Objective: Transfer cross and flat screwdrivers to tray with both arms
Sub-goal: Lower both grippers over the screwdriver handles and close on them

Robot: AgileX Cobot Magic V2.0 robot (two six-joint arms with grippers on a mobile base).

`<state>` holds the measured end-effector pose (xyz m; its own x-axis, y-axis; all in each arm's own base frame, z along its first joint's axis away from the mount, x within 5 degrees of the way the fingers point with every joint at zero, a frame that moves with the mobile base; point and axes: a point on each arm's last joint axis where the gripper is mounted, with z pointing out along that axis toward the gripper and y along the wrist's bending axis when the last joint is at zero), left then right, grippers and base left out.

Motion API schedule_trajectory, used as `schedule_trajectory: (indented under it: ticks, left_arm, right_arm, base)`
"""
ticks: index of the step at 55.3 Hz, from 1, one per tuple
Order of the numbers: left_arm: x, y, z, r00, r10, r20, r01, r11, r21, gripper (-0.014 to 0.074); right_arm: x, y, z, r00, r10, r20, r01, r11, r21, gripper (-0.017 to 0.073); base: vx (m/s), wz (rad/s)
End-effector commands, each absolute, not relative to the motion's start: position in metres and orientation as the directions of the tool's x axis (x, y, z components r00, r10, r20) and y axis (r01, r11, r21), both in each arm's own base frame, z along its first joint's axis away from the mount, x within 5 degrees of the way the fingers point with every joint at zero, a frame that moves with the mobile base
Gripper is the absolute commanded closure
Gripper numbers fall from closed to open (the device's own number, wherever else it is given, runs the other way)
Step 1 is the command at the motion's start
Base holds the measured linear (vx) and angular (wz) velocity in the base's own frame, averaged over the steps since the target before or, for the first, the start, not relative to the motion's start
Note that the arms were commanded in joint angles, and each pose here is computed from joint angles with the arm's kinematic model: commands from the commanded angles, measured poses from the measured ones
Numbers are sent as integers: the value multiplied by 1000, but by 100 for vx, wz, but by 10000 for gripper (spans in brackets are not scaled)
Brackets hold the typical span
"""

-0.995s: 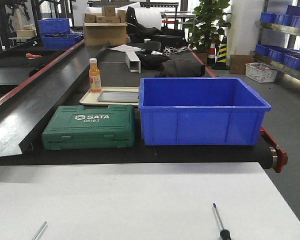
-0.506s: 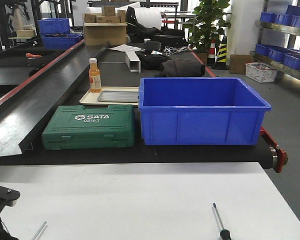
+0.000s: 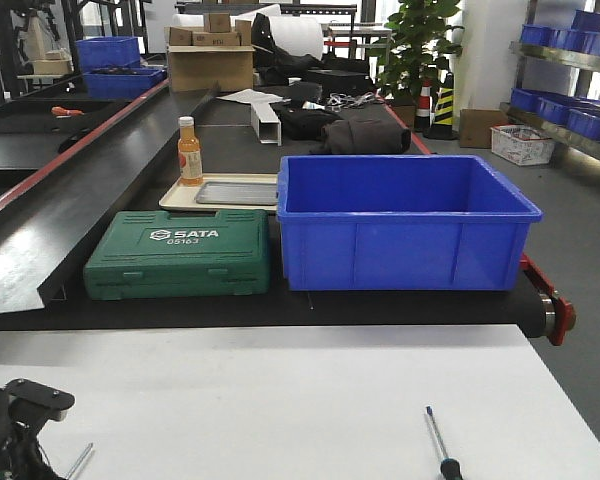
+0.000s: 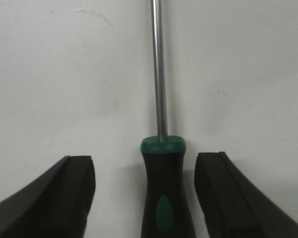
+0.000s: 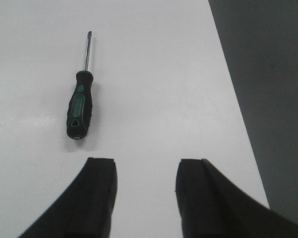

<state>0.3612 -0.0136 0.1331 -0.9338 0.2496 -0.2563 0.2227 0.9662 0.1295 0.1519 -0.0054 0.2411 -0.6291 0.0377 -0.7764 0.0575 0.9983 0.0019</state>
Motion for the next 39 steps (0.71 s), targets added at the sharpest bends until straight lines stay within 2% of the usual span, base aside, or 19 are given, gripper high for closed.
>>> schedule_trajectory:
  ticks: [1,25,39]
  left_arm:
    - [371,-16,151,-906,251,-340,215,967,139,49]
    - [372,-18,139,-921,214,-327,191,976,101,49]
    - [370,-19,126,-941,195,-278,180,981,79,49]
  right_arm:
    - [157,-6,255,-571,31,-820,57,998,-1,176]
    - [156,-7,253,-686,54,-726,74,997,4,172]
    - [191,-7,264,-741,52,-670,70,998,0,171]
  base:
    - [0,0]
    - [0,0]
    - [0,0]
